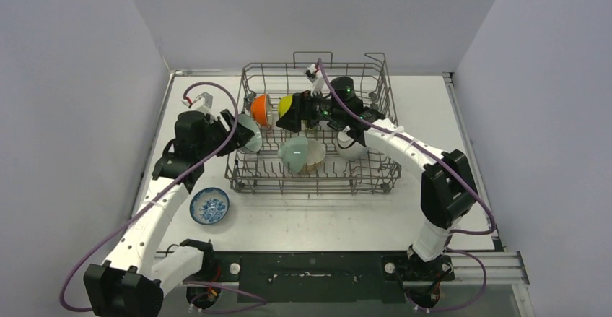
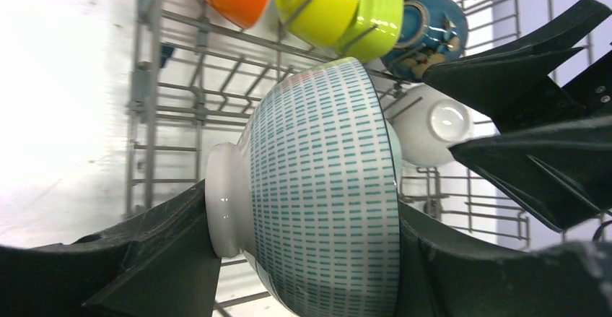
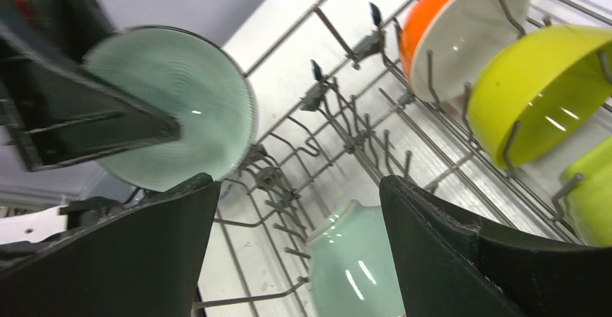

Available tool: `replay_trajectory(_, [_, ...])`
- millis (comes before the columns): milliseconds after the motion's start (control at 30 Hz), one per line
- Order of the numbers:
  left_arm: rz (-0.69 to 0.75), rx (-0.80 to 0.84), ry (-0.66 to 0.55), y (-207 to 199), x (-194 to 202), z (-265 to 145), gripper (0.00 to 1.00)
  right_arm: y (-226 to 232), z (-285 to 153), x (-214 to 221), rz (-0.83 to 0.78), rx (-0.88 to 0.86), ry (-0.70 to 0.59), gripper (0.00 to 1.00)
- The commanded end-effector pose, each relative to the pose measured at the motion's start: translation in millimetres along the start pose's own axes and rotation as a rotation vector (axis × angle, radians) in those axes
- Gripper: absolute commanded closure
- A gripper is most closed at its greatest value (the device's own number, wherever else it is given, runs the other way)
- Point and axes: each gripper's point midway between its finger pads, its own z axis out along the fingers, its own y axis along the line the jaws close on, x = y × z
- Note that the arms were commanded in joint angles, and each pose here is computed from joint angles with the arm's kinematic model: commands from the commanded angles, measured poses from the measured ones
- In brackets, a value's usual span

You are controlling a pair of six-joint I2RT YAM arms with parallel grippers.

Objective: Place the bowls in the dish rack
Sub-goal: Move the dish rack to the center of the board.

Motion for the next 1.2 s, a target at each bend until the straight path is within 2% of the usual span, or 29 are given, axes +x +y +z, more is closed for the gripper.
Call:
replay_trajectory(0, [0.099,-0.078,-0.185,-2.7,-48.0,-31.9,1.0,-27.5,7.7,1.8,-0.064,0.101,0.042,0.16])
replay_trajectory(267, [0.181,-0.224,-0.347,15.6,-77.4,-71.1,1.0,-41.6,48.4,28.5,-0.155,0.141,0.188,0.21])
replay_trajectory(533, [0.187,-0.249,-0.343,23.3,-72.3,-75.1,1.0,-53.4,89.6,37.5,-0.204,0.145,0.251,0.26])
replay_trajectory(600, [0.184,-0.251,-0.336,25.0,-69.7,-73.7,1.0,-57.4,97.4,42.4,-0.201,0.146,0.269,0.33])
replay_trajectory(800, [0.188,-0.278,-0.318,33.9,-63.7,-70.1,1.0,-56.5,109.3,61.0,-0.188,0.113,0.324,0.44])
replay_trajectory(1000, [0.19,-0.305,-0.282,44.4,-54.7,-60.7,1.0,-40.1,112.6,79.1,-0.184,0.051,0.367,0.64])
replay_trajectory(1167, [0.19,-0.338,-0.244,56.1,-45.6,-50.5,1.0,-21.1,114.4,92.9,-0.201,0.002,0.391,0.72])
